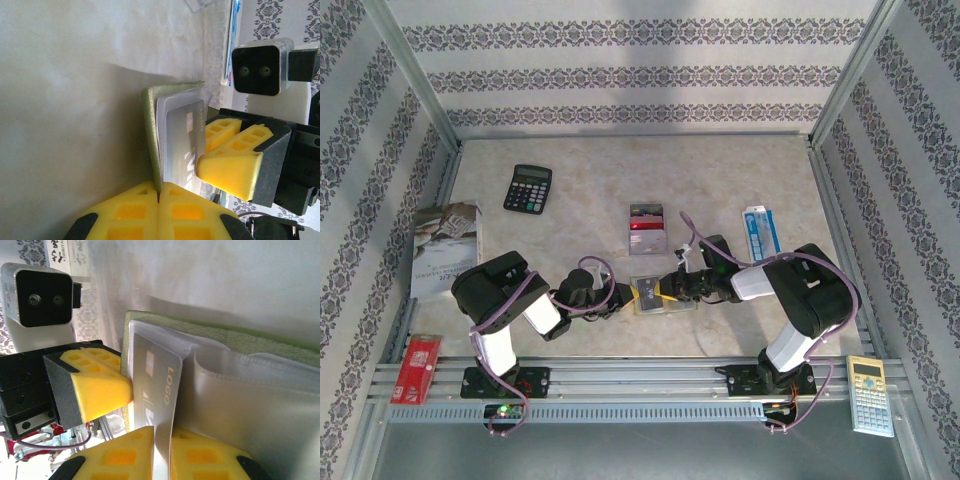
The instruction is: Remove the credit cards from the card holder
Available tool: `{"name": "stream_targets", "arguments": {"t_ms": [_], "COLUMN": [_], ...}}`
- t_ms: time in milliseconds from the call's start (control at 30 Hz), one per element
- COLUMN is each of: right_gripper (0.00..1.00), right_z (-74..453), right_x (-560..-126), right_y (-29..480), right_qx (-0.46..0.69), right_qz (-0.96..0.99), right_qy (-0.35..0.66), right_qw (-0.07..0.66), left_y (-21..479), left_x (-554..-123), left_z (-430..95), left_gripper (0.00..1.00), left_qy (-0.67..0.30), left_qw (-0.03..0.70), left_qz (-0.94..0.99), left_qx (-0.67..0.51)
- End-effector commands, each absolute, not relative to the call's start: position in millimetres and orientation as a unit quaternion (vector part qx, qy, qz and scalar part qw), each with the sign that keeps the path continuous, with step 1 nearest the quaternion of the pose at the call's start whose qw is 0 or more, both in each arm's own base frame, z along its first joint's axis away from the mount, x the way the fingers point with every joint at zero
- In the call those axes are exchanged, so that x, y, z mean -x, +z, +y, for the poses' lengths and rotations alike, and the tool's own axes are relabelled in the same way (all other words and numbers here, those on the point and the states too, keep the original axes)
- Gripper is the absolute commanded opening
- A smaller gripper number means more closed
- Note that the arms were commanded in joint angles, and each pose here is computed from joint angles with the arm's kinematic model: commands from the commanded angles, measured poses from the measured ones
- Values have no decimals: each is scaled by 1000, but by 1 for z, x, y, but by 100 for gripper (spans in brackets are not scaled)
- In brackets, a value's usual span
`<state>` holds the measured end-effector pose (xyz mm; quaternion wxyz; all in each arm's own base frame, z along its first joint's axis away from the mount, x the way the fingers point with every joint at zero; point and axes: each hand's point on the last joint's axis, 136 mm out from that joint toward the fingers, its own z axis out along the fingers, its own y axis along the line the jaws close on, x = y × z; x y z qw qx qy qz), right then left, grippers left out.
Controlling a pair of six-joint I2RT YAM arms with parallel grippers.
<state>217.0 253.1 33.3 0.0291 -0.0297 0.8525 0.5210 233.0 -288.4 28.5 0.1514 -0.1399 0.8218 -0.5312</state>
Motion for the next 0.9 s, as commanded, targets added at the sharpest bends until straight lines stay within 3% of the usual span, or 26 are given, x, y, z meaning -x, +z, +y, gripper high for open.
{"name": "stream_targets", "arguments": {"t_ms": [0,867], "right_gripper": [16,18], "right_z": [256,244], "right_x": [-209,-206], "right_y": [47,54], "right_qx": [55,48], "right_qz": [833,818], "right_qy": [550,573], "right_qw": [25,29], "left_y": [1,-1], "left_x": [-229,-228], "left_z": [-278,-277], "left_gripper": [0,0], "left_qy": [-492,-490], "left_qw": [137,134], "left_qz": [846,848], "left_qx": [152,152]}}
